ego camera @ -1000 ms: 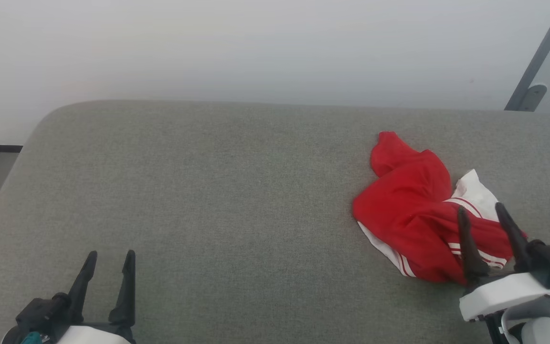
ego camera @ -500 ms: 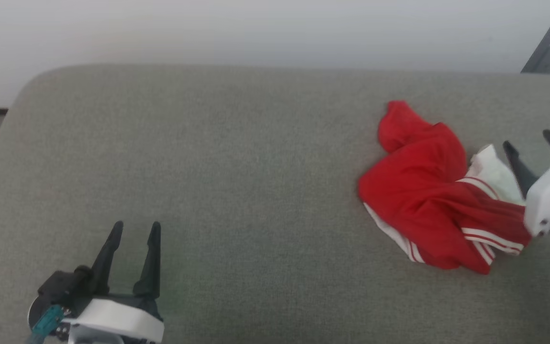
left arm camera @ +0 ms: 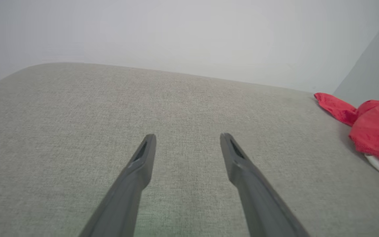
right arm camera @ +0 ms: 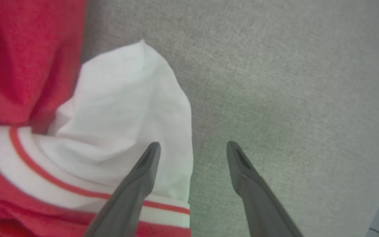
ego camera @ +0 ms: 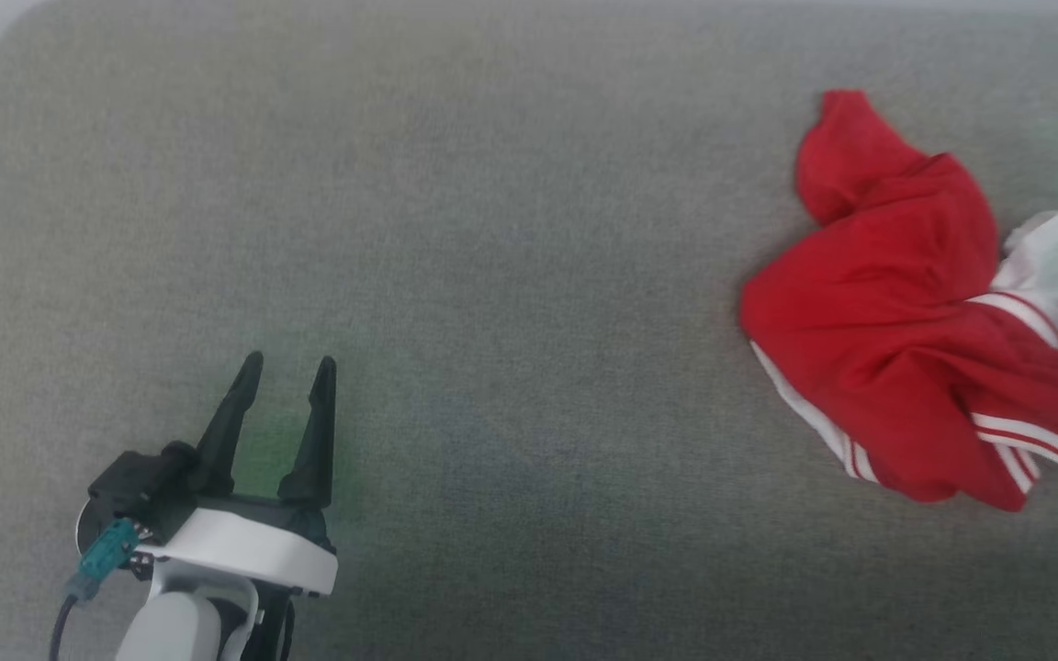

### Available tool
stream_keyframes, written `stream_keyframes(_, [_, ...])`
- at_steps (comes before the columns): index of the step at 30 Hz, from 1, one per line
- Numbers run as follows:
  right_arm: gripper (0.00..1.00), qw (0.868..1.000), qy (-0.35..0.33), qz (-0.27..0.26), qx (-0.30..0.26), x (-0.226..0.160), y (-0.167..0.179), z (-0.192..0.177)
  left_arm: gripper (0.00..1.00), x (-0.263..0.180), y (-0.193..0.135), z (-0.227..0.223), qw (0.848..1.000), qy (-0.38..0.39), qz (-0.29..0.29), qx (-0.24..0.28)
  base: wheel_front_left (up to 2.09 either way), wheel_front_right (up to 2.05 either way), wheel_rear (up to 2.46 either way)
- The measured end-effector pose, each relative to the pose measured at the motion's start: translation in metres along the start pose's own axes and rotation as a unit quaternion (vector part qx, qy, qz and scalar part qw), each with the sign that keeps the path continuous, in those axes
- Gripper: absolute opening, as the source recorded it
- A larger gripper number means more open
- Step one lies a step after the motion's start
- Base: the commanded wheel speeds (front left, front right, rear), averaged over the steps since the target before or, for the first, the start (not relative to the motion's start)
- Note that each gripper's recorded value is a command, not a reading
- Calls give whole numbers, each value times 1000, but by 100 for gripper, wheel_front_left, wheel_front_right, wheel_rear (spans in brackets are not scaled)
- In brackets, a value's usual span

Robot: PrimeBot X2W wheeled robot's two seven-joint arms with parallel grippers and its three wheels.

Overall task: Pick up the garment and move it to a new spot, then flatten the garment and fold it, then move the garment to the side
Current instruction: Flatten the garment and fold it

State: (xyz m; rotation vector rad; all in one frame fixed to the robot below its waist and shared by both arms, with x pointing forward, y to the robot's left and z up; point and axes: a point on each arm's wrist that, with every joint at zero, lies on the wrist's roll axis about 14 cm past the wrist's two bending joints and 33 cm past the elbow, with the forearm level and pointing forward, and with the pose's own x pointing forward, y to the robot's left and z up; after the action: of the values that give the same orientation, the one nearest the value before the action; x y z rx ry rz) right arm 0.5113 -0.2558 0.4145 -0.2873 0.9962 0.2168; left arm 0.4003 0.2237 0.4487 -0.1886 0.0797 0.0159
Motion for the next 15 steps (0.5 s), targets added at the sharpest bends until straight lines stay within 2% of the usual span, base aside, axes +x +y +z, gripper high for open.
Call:
stream_keyframes(7, [100, 999, 33, 27, 12, 32, 12, -7, 100, 8, 7, -13, 1000, 18, 9, 1, 0, 0, 0])
stream_keyframes(8, [81, 999, 35, 29, 8, 34, 14, -8, 100, 9, 7, -14, 1000, 19, 10, 1, 0, 0, 0])
stream_keyframes(9, [41, 999, 30, 32, 11, 35, 14, -7, 100, 10, 7, -16, 1000, 21, 9, 0, 0, 0, 0])
stream_keyframes(10, [9, 999, 25, 32, 13, 35, 14, -6, 100, 11, 7, -16, 1000, 21, 9, -1, 0, 0, 0])
stream_keyframes(11, [0, 999, 18, 33, 15, 36, 14, -6, 100, 13, 6, -18, 1000, 22, 7, -1, 0, 0, 0])
stream_keyframes(15, [0, 999, -7, 16, 32, 33, -1, -3, 100, 19, 0, -19, 1000, 23, -3, -2, 0, 0, 0])
